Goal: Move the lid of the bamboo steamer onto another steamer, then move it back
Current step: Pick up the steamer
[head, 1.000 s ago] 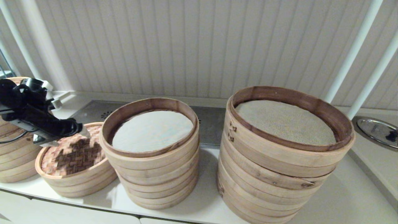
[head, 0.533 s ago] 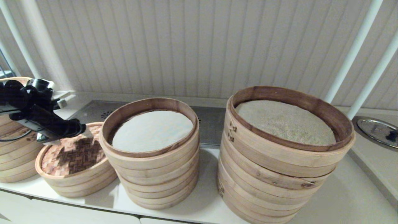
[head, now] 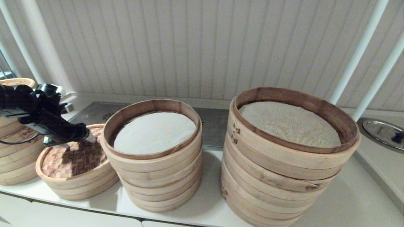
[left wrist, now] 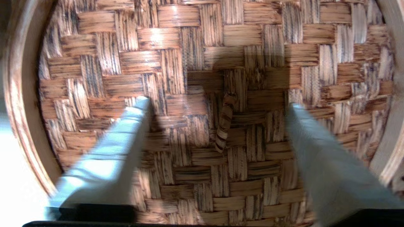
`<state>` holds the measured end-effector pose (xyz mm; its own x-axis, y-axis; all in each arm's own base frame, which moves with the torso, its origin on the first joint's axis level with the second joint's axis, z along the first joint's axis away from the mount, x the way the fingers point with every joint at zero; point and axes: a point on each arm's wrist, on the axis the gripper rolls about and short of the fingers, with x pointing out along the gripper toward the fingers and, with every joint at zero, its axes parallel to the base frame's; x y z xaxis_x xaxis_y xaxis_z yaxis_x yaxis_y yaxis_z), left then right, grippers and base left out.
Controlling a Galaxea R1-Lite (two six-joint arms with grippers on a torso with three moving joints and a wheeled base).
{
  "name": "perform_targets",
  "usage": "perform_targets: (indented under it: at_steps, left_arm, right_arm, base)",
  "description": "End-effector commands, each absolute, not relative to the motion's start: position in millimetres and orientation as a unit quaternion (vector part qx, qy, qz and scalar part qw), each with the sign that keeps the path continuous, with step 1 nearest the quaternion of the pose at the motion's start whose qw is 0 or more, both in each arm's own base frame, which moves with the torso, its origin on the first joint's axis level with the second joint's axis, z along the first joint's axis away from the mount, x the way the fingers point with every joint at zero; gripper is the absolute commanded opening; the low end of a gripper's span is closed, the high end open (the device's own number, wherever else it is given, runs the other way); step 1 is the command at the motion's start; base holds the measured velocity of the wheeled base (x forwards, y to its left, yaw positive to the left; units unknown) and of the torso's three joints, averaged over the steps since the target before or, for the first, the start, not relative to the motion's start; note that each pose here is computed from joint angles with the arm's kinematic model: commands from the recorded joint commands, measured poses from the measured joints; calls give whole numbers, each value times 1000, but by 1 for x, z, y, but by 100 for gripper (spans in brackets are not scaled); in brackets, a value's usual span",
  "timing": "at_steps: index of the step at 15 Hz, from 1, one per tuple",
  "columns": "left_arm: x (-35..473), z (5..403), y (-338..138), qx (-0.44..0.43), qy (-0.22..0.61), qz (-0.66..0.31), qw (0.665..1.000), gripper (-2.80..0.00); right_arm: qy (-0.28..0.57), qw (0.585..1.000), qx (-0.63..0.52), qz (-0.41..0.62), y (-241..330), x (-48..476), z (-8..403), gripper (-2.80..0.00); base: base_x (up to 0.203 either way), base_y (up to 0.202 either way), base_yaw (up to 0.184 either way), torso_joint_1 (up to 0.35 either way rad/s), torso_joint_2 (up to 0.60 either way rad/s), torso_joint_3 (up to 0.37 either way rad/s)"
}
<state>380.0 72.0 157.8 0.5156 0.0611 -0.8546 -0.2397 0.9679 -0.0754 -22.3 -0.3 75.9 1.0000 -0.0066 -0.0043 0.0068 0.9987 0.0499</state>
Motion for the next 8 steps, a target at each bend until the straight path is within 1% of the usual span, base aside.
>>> perform_targets:
  at_steps: [1, 8]
  left_arm:
    - [380, 157, 72, -94, 487, 87, 864, -280]
    - [385, 157, 72, -95, 471, 84, 873, -280]
  right_arm:
    - [3, 1000, 25, -3, 0, -22, 75, -280]
    - [3, 1000, 25, -2, 0, -22, 75, -280]
  base:
    - [0, 0, 0, 0, 0, 0]
    - [0, 0, 0, 0, 0, 0]
